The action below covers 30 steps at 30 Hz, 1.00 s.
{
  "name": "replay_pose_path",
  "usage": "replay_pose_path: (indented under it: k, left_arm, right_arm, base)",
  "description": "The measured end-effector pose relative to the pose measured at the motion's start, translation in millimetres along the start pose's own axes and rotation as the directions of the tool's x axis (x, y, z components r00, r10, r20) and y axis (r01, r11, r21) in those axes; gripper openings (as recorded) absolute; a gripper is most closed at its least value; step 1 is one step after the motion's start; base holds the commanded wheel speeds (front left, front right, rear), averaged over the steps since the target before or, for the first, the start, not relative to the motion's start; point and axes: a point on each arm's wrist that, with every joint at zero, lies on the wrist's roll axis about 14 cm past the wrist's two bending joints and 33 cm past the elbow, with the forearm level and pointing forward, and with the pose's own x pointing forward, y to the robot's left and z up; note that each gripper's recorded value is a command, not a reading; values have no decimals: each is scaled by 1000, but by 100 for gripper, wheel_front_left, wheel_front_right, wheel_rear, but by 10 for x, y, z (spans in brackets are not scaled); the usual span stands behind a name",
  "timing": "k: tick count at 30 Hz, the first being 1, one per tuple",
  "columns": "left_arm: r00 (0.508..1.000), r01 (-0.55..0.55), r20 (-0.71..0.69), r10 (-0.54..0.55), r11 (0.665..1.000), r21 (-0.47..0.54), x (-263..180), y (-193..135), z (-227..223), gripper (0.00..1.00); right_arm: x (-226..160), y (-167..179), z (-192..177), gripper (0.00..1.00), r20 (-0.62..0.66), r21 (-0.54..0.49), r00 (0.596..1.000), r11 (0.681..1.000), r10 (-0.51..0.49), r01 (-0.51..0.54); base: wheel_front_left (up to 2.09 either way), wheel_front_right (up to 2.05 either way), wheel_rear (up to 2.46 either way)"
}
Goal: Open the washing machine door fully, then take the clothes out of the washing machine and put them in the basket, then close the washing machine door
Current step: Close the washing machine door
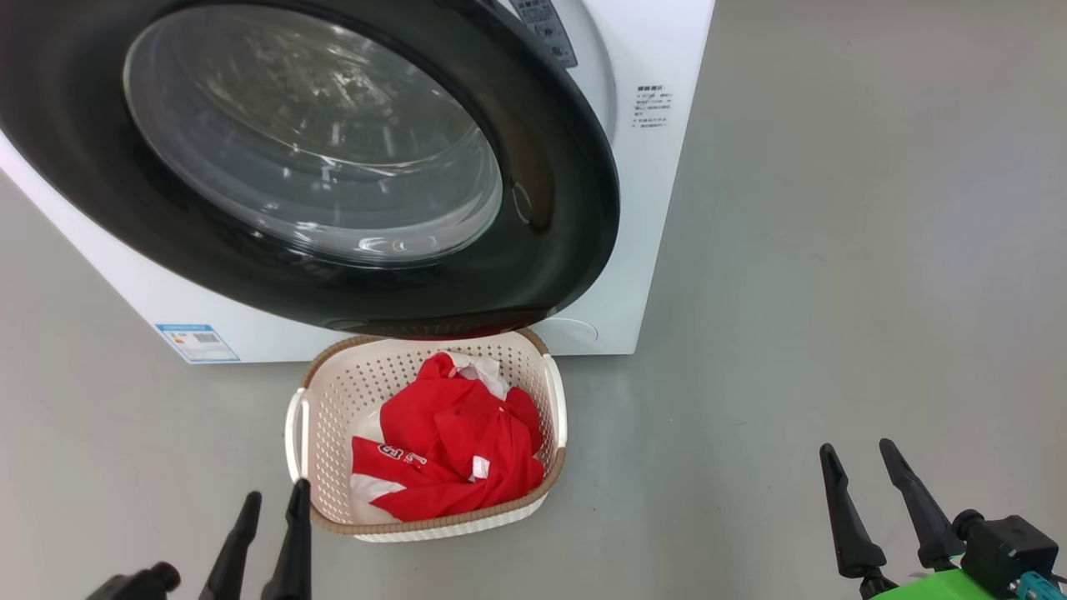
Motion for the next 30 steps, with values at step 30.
replay_pose_path:
  k: [30]
  left_arm:
    - [997, -13, 79, -17, 930, 368, -113, -34, 234, 100]
  right_arm:
    - [12, -55, 29, 100, 8, -5, 1000, 1000, -15, 15]
  base:
    - [0, 0, 0]
